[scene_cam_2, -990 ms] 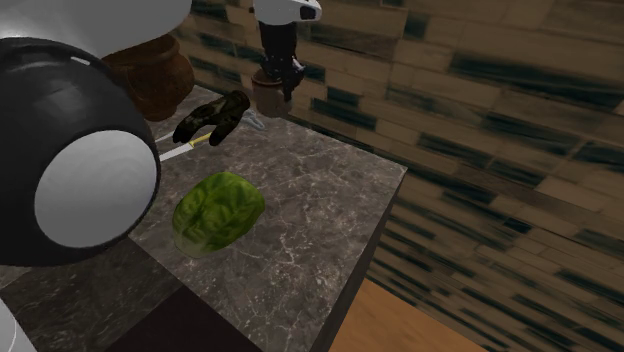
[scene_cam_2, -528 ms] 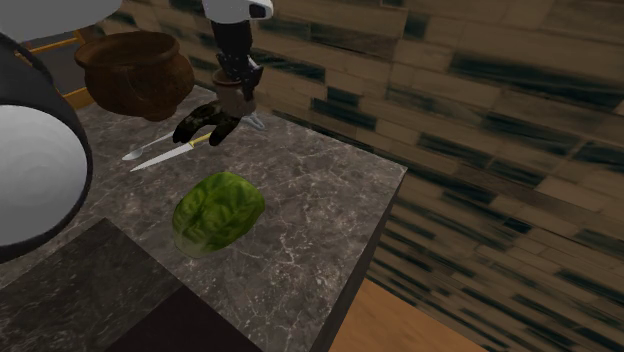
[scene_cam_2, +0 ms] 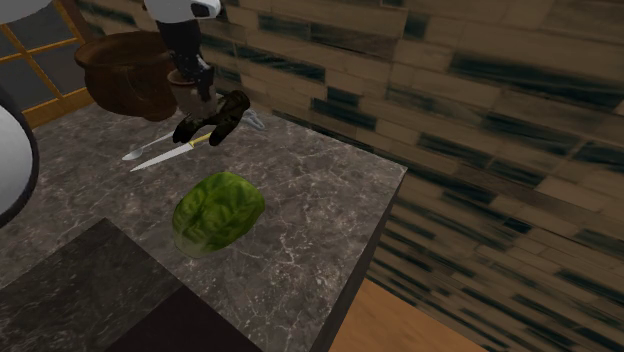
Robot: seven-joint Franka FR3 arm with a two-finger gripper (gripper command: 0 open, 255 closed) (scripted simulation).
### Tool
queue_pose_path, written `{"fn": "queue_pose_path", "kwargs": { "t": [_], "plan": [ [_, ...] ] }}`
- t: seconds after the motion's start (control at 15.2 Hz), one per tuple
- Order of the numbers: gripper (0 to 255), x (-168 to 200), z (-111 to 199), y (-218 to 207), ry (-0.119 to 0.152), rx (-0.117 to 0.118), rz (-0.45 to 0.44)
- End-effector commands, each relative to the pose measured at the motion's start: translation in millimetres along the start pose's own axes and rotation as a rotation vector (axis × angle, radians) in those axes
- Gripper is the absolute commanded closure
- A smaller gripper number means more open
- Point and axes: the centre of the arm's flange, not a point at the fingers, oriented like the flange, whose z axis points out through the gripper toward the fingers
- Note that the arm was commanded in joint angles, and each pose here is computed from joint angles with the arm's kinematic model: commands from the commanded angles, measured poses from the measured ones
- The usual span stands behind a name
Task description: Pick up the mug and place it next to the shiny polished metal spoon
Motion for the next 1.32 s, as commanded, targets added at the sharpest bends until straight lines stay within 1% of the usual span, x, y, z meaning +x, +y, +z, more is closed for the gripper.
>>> {"fn": "queue_pose_path", "kwargs": {
  "t": [0.0, 0.46, 1.25],
  "plan": [
    [255, -20.7, 3.4, -18.7, 0.001, 0.000, 0.002],
    [255, -84.8, 3.4, -87.8, 0.001, 0.000, 0.002],
    [255, -84.6, 66.7, -87.7, 0.001, 0.000, 0.002]
  ]
}}
